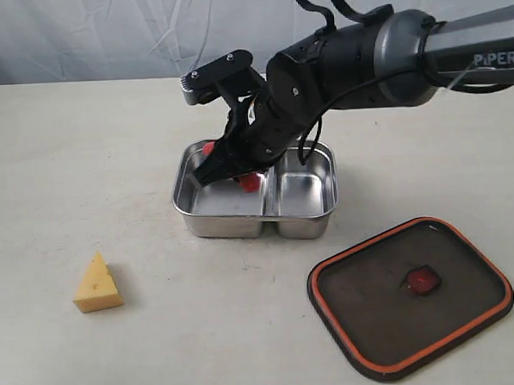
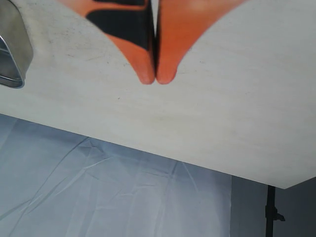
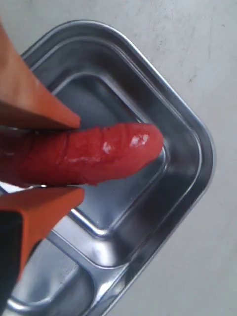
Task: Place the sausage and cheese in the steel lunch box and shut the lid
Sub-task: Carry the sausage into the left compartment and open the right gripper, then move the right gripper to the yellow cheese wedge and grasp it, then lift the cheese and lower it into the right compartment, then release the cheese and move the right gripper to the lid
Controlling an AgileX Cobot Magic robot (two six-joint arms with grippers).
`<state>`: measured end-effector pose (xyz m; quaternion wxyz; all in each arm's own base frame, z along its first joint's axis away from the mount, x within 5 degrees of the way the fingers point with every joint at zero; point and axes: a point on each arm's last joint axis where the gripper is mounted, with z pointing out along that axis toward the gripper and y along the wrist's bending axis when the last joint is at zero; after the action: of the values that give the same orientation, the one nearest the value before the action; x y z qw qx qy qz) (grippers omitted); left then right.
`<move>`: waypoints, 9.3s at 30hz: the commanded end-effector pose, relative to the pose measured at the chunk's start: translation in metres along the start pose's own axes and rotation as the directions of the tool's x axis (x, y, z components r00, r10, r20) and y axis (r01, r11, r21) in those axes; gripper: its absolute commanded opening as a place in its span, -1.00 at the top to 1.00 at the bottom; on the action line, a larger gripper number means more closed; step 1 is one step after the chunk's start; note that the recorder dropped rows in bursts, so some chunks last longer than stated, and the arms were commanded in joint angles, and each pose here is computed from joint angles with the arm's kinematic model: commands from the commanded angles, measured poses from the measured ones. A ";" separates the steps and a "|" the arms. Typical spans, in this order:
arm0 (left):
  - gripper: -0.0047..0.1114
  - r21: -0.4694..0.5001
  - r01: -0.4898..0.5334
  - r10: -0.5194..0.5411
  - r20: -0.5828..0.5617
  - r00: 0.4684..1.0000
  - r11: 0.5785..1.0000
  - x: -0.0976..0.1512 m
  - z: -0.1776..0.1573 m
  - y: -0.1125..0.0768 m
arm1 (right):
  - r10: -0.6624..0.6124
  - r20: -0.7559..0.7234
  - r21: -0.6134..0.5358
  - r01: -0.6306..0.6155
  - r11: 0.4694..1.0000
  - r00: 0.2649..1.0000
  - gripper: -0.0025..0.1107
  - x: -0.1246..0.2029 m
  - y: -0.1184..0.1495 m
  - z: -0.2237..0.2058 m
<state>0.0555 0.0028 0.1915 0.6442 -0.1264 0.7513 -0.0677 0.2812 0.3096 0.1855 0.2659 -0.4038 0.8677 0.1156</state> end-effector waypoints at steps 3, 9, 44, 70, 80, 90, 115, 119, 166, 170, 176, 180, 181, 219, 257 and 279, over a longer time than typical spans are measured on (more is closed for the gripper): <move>0.92 0.004 -0.007 0.007 0.016 1.000 1.000 -0.001 0.000 0.000 | 0.020 0.000 -0.004 -0.020 1.000 1.000 0.17 0.002 -0.001 0.009; 0.92 0.004 -0.007 0.007 0.016 1.000 1.000 -0.001 0.000 0.000 | 0.076 0.006 -0.024 -0.075 0.997 0.997 0.00 -0.001 0.000 0.008; 0.92 0.004 -0.007 0.007 0.016 1.000 1.000 -0.001 0.000 0.000 | 0.084 -0.150 -0.258 -0.121 0.959 0.985 -0.01 -0.023 0.159 0.058; 0.92 0.004 -0.007 0.007 0.016 1.000 1.000 -0.001 0.000 0.000 | 0.114 -0.161 -0.236 -0.151 0.960 0.980 -0.01 -0.028 0.166 0.064; 0.92 0.004 -0.007 0.007 0.016 1.000 1.000 -0.001 0.000 0.000 | 0.084 -0.197 -0.196 -0.123 0.973 0.977 -0.01 -0.030 0.166 0.068; 0.92 0.004 -0.007 0.007 0.016 1.000 1.000 -0.001 0.000 0.000 | 0.147 -0.163 -0.198 -0.179 0.964 0.975 -0.01 -0.034 0.167 0.071; 0.92 0.004 -0.007 0.007 0.015 1.000 1.000 -0.001 0.000 0.000 | 0.051 -0.352 -0.120 -0.099 0.988 0.934 0.06 -0.009 0.176 0.084; 0.92 0.004 -0.007 0.007 0.015 1.000 1.000 -0.001 0.000 0.000 | 0.047 -0.378 -0.111 -0.096 0.989 0.924 0.69 -0.006 0.176 0.083; 0.92 0.004 -0.007 0.007 0.015 1.000 1.000 -0.001 0.000 0.000 | 0.333 -0.163 0.262 -0.285 0.922 0.929 0.97 -0.029 -0.017 -0.028; 0.92 0.004 -0.007 0.007 0.015 1.000 1.000 -0.001 0.000 0.000 | 0.381 -0.145 0.271 -0.334 0.903 0.913 0.97 -0.012 -0.028 -0.029; 0.92 0.004 -0.007 0.007 0.015 1.000 1.000 -0.001 0.000 0.000 | 0.420 -0.143 0.255 -0.377 0.890 0.896 0.97 0.005 -0.040 -0.018; 0.92 0.004 -0.007 0.007 0.015 1.000 1.000 -0.001 0.000 0.000 | 0.411 -0.150 0.260 -0.366 0.894 0.899 0.97 0.010 -0.040 -0.015; 0.92 0.004 -0.007 0.007 0.015 1.000 1.000 -0.001 0.000 0.000 | 0.412 -0.146 0.262 -0.366 0.893 0.899 0.97 0.010 -0.040 -0.015; 0.92 0.004 -0.007 0.007 0.015 1.000 1.000 -0.001 0.000 0.000 | 0.372 -0.173 0.322 -0.304 0.896 0.912 0.05 0.013 -0.046 -0.020; 0.92 0.004 -0.007 0.007 0.017 1.000 1.000 -0.001 0.000 0.000 | 0.299 -0.266 0.176 -0.258 0.950 0.917 0.09 0.074 -0.022 -0.120; 0.92 0.004 -0.007 0.007 0.017 1.000 1.000 -0.001 0.000 0.000 | 0.481 -0.240 0.349 -0.387 0.853 0.843 0.37 0.126 -0.102 -0.134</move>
<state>0.0556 0.0028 0.1916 0.6449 -0.1263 0.7507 -0.0678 0.2415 0.1157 0.2382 0.1534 -0.1683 0.9721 -0.0567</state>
